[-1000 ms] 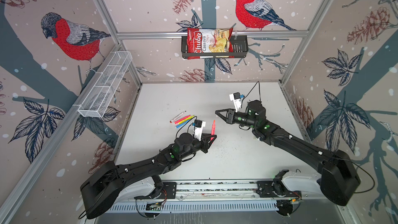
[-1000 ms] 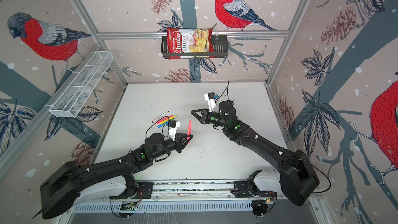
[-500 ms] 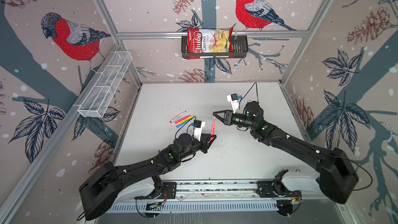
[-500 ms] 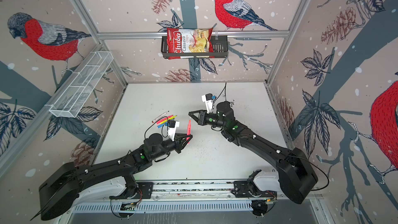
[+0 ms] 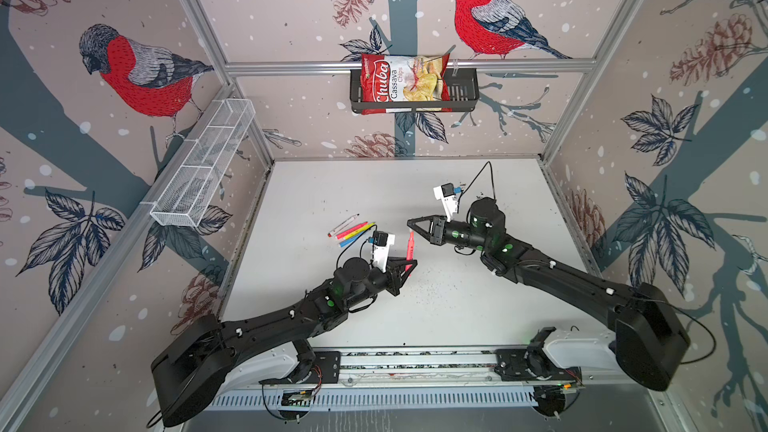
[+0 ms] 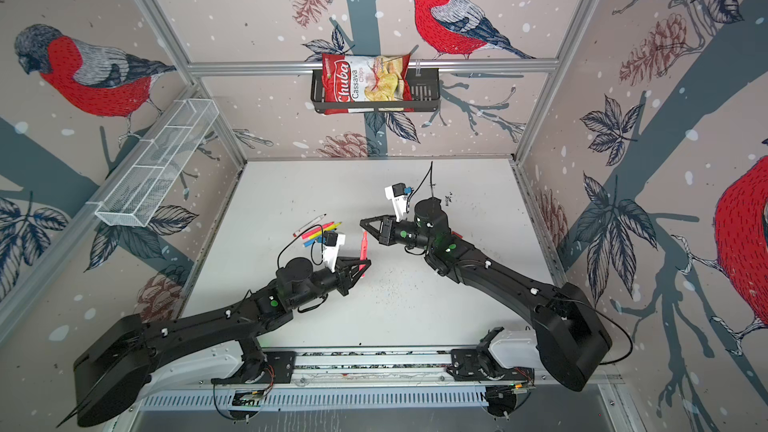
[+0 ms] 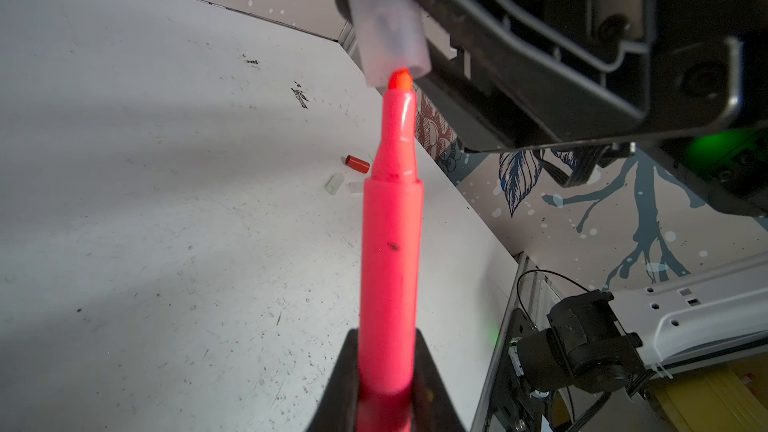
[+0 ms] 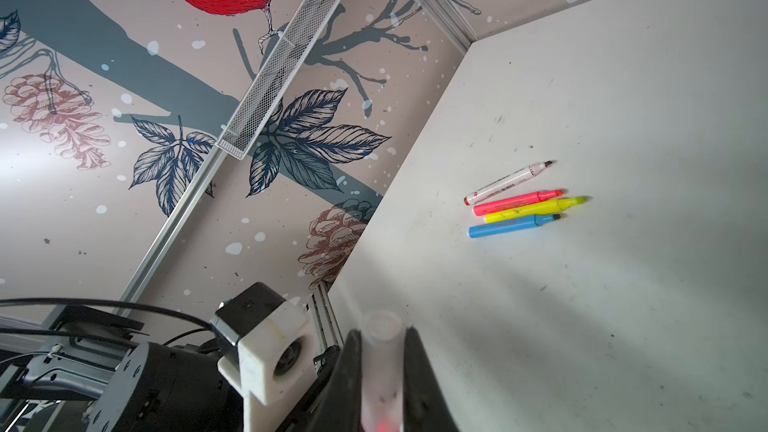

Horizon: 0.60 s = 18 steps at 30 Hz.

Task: Insert the pens into the pen caps
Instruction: 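Lower the cap onto the marker tip while the left gripper holds it upright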

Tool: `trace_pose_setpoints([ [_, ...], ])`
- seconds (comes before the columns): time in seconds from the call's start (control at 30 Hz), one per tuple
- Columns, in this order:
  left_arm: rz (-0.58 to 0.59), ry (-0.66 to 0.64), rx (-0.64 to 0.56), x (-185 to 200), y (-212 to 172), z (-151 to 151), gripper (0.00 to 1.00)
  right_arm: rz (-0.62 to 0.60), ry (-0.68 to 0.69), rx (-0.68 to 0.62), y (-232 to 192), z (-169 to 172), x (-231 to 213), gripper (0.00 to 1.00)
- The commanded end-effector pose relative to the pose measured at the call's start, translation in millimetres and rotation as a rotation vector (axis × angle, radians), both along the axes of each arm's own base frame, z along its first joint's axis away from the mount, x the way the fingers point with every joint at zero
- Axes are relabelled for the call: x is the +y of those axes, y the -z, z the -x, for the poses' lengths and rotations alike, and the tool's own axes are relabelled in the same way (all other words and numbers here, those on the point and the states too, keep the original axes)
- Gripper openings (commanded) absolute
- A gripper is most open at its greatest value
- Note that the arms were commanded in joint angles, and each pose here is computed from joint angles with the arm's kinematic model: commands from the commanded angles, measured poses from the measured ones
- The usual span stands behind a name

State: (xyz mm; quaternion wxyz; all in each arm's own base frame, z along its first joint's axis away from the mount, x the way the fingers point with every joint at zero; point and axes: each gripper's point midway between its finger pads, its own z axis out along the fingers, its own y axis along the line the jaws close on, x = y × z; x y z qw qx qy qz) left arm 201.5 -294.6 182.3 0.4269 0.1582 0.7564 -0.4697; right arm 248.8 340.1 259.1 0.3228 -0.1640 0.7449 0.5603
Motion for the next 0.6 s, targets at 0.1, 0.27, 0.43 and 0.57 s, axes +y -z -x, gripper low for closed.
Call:
trace_pose_setpoints([
  [0.1,0.06,-0.014,-0.042,-0.3,-17.9,-3.0,0.0,-0.031,-0.03,-0.031,-6.9,5.5,3.4,0.07],
  [0.27,0.073,-0.019,-0.041,1.6,-19.1,-2.1,0.0,-0.041,-0.03,-0.045,-6.4,9.0,1.3,0.08],
  [0.43,0.092,-0.02,-0.046,2.3,-23.0,-1.6,0.0,-0.051,-0.039,-0.055,-6.5,13.3,1.5,0.08],
  [0.57,0.11,-0.016,-0.048,1.9,-26.2,-0.7,0.0,-0.062,-0.055,-0.069,-8.7,19.3,3.1,0.09],
])
